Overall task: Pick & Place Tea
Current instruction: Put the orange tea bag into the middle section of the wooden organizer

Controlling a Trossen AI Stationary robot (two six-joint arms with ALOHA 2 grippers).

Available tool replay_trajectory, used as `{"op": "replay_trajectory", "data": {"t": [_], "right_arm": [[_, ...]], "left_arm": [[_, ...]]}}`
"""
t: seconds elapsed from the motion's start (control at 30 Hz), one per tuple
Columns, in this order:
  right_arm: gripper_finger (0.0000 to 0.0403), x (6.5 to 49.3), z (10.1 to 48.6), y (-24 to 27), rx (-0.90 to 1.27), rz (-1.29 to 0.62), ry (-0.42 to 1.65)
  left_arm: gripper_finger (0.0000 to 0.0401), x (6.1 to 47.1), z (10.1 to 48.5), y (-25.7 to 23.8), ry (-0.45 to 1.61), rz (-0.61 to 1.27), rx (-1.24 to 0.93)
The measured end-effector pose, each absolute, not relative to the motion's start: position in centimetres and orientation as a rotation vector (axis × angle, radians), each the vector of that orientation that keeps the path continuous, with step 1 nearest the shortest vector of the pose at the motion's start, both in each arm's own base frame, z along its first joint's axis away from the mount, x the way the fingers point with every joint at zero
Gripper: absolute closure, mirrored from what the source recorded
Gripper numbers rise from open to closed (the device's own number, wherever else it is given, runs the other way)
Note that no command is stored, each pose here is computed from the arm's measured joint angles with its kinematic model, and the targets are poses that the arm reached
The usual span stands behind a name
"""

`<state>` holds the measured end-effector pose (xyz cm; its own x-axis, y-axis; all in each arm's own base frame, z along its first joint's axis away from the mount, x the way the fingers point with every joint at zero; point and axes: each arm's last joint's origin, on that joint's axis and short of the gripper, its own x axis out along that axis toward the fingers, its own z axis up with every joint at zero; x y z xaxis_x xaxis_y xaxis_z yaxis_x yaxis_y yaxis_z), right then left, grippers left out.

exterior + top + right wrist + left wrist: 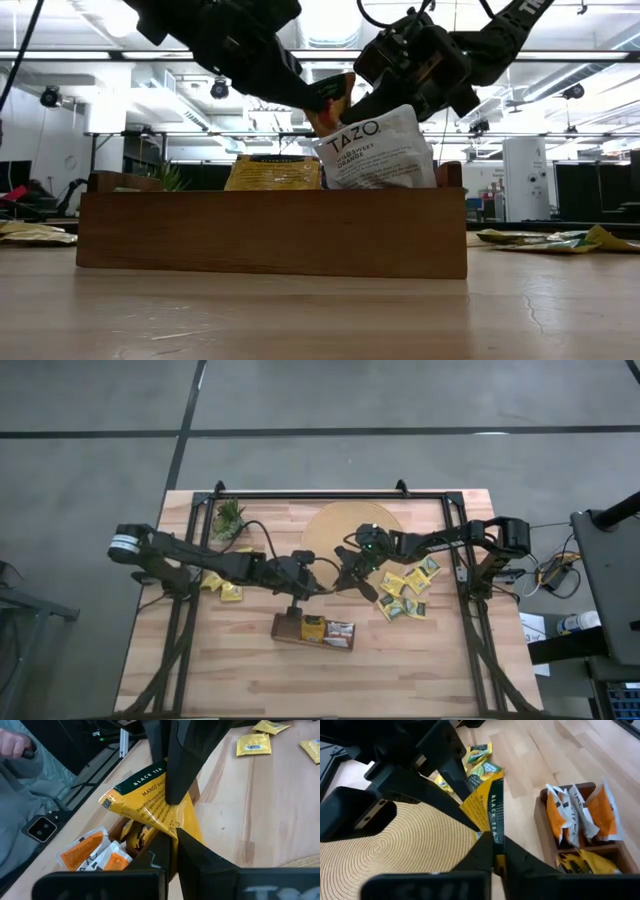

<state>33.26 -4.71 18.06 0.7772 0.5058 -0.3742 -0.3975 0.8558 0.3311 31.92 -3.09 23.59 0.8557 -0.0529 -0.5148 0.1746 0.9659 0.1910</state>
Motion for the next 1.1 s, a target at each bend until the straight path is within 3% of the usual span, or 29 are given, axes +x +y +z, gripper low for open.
{"op": "replay_trajectory", "data": {"t": [0.3, 0.73, 1.1], "right_arm": [[0.0387, 33.3, 18.1, -4.8, 0.182, 0.507, 0.451], [0.0273, 32.8, 18.9, -6.2, 0.159, 0.456, 0.427], [0.0257, 31.4, 21.5, -7.7, 0.313, 0.368, 0.4]], "left_arm": [[0.04, 31.6, 24.1, -3.1, 0.53, -0.128, 0.235], [0.0401, 30.6, 24.9, -4.9, 0.666, -0.206, 0.114], [0.0401, 29.8, 26.4, -8.2, 0.769, -0.353, -0.074]]}}
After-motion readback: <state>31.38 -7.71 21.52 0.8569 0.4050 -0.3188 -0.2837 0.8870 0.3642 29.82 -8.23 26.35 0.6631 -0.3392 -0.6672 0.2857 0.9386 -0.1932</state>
